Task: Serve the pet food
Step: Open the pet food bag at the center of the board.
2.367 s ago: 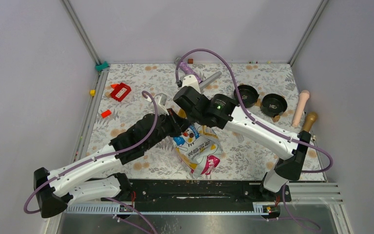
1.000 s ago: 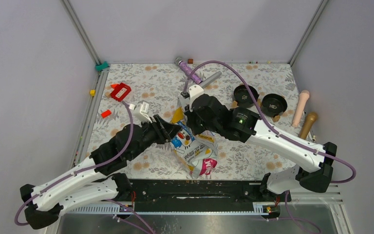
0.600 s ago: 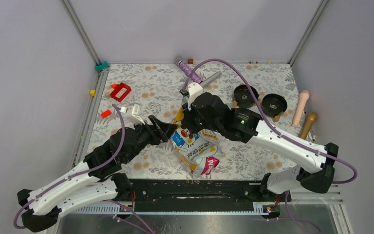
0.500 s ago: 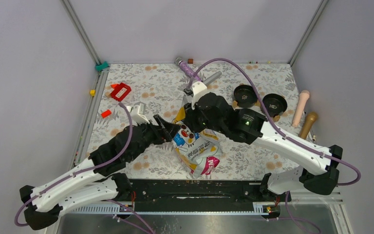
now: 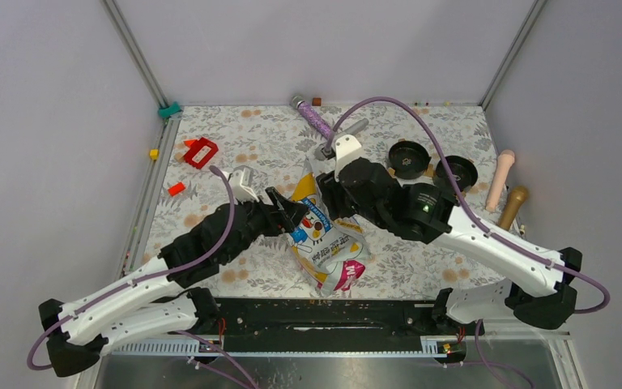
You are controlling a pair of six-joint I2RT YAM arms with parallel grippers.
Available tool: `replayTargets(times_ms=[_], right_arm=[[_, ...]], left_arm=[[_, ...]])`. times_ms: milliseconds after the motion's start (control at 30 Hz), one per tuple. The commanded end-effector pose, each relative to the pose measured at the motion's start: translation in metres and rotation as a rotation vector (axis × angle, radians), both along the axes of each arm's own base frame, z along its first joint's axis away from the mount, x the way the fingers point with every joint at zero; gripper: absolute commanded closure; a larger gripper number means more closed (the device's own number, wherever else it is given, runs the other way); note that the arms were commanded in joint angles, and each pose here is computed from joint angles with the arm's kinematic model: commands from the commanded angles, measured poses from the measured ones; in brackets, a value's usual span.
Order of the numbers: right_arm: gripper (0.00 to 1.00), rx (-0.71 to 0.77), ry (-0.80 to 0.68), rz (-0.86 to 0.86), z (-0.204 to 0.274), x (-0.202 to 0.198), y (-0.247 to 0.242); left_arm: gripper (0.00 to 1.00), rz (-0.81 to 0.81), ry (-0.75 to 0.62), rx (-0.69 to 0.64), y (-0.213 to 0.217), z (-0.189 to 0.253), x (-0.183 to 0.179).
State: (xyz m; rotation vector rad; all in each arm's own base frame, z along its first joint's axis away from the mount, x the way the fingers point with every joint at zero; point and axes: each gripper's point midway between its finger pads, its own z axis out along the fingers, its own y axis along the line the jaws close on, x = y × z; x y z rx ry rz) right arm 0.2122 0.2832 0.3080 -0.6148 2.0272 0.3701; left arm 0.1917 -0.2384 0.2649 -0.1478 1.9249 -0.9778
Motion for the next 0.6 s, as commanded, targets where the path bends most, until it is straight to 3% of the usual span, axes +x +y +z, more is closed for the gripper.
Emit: replayTargets(times_ms=[0, 567], right_arm=[[0.42, -0.032, 0.008, -0.035, -0.006, 0.007, 0.000], [0.46, -0.044, 0.072, -0.059, -0.030, 0.019, 0.006]], left_arm=[[0.24, -0.040, -0.059, -0.056, -0.016, 0.034, 0.003], [0.27, -0.023, -0.054, -0.035, -0.028, 0.036, 0.015]])
